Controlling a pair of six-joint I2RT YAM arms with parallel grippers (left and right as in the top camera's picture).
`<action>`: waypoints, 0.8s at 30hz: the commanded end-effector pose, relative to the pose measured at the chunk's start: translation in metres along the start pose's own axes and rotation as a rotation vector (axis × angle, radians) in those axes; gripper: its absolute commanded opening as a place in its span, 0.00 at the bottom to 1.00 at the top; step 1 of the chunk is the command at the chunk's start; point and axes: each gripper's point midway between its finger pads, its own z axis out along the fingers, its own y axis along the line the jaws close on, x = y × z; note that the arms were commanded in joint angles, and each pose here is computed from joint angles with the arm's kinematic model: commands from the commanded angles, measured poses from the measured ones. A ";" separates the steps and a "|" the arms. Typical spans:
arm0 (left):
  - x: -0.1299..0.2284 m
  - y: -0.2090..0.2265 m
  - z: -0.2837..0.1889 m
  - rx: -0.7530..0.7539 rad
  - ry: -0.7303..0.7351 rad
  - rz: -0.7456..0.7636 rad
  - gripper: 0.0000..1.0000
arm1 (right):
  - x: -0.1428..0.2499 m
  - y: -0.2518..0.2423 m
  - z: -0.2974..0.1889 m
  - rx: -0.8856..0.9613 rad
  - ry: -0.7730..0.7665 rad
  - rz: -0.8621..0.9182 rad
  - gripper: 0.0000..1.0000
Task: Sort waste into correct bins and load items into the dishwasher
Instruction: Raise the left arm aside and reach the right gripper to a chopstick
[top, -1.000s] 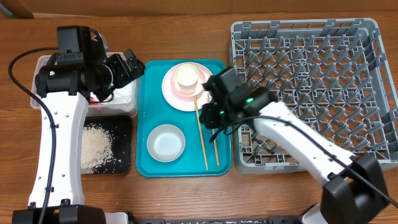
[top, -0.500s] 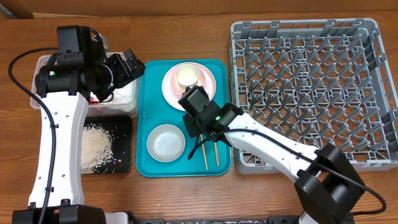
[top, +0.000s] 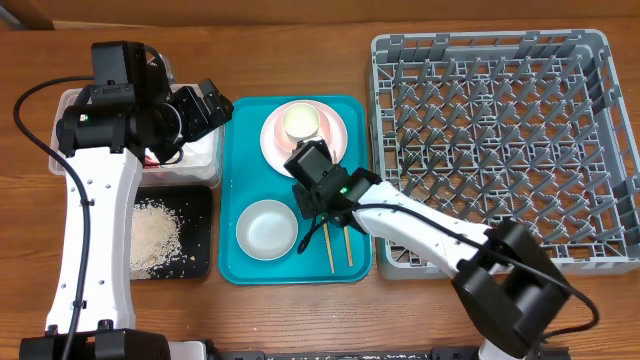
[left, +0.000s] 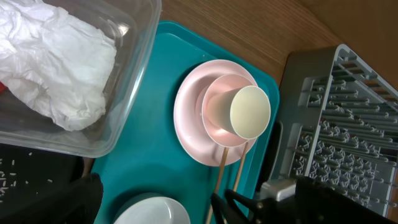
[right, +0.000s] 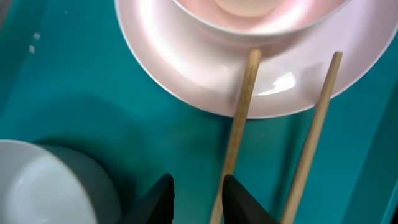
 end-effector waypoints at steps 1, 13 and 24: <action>-0.006 -0.008 -0.009 0.027 -0.023 0.017 1.00 | 0.004 -0.016 0.014 0.073 0.003 0.040 0.28; -0.006 -0.008 -0.009 0.027 -0.023 0.018 1.00 | 0.017 -0.018 0.023 0.073 0.051 0.088 0.31; -0.006 -0.008 -0.009 0.027 -0.023 0.017 1.00 | 0.023 -0.019 0.026 0.071 0.062 0.106 0.20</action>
